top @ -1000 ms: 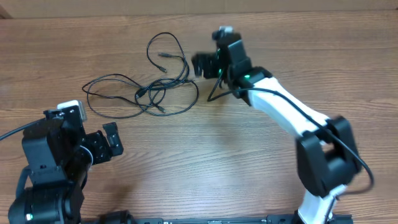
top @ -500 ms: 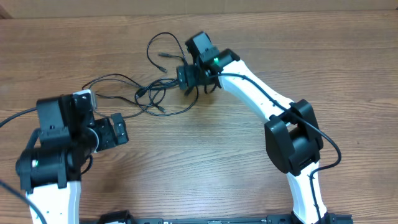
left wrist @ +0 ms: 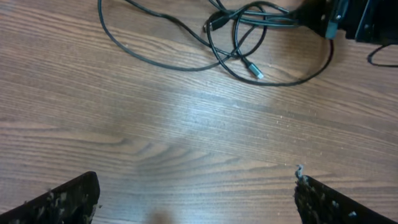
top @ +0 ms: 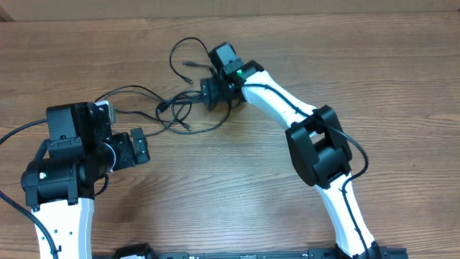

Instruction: Untangle cables

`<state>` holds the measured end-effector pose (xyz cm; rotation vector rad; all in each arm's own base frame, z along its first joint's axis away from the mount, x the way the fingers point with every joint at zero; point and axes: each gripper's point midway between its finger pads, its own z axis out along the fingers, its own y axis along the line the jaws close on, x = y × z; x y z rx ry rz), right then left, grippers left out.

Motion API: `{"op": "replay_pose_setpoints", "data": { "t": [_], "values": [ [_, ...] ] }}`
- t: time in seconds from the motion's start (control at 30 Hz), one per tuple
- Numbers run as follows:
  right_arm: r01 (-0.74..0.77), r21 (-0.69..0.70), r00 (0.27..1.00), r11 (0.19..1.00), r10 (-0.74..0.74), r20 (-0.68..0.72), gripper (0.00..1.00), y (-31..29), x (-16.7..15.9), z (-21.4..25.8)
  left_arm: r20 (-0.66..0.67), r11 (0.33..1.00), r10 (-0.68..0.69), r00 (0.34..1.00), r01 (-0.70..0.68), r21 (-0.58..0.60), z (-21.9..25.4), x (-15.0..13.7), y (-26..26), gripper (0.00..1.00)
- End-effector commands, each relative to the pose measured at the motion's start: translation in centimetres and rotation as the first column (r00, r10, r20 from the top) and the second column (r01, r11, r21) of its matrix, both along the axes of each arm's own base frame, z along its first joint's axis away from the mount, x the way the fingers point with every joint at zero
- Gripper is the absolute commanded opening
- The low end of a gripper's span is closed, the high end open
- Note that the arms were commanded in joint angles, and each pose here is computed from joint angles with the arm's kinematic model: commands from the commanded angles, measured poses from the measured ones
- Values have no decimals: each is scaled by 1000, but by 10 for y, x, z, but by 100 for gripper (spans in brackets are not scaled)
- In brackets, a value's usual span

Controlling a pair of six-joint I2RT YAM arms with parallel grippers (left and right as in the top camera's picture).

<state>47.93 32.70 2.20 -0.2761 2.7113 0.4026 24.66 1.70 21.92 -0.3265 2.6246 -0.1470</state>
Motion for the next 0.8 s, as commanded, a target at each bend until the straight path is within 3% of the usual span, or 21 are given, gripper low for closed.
{"op": "replay_pose_setpoints", "data": {
  "t": [0.0,0.03,0.07,0.2,0.37,0.53,0.7,0.77],
  "values": [
    [7,-18,997,1000,-9,-71,52,-6,-6,-30,12,1000,-22,1000,22,1,3,0,-2,100],
    [-7,-27,997,1000,5,-73,24,-7,-7,-31,12,1000,-22,1000,22,1,3,0,-2,100],
    [-12,-31,997,999,9,-76,5,-8,-8,-32,12,1000,-22,1000,22,1,3,0,-2,100],
    [-36,-34,998,999,33,-61,4,-8,-9,-1,14,1000,-22,1000,22,2,3,0,-2,100],
    [-42,-82,997,996,47,56,4,-19,1,80,23,1000,-22,999,22,3,4,2,-2,100],
    [-57,-109,988,992,71,134,4,-34,-10,159,46,999,-31,998,31,-8,7,7,-4,100],
    [-28,-150,984,988,54,172,4,-61,-28,207,160,966,-225,961,241,-92,21,21,-37,100],
    [-15,-156,984,988,42,173,4,-73,-31,215,187,959,-246,951,267,-97,24,25,-40,100]
  ]
}}
